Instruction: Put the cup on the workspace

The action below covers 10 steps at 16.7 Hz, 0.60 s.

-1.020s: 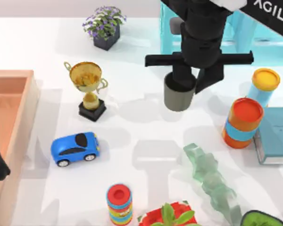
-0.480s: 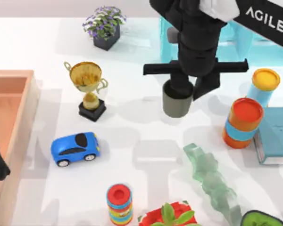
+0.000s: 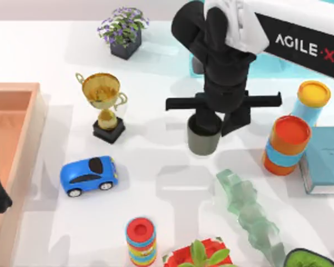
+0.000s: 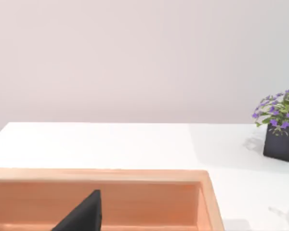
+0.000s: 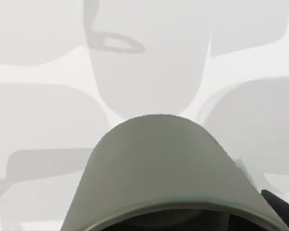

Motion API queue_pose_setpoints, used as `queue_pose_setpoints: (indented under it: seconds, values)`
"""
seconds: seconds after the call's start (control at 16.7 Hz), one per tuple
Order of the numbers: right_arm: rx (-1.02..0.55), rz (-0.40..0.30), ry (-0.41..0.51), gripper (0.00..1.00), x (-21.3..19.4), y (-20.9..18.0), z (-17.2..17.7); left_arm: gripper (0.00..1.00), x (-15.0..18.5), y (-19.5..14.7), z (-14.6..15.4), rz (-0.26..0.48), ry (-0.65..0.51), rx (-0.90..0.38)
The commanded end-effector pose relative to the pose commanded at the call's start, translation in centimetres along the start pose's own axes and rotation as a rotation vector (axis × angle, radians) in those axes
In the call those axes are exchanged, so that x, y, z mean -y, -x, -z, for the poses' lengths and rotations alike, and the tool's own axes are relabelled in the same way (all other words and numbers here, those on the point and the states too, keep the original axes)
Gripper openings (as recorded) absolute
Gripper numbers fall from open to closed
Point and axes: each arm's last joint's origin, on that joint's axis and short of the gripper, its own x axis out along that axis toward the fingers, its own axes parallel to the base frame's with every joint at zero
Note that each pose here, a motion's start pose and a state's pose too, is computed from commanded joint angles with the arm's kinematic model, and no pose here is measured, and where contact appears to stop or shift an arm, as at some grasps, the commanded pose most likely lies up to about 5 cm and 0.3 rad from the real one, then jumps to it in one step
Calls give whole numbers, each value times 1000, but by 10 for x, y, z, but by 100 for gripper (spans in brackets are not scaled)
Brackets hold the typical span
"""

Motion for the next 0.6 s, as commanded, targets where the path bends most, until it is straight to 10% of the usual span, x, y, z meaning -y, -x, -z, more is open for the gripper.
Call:
queue_pose_setpoints:
  seconds: [0.12, 0.6]
  values:
    - [0, 0, 0, 0, 0, 0, 0, 100, 0, 0, 0, 0, 0, 0]
    - [0, 0, 0, 60, 0, 0, 0, 100, 0, 0, 0, 0, 0, 0]
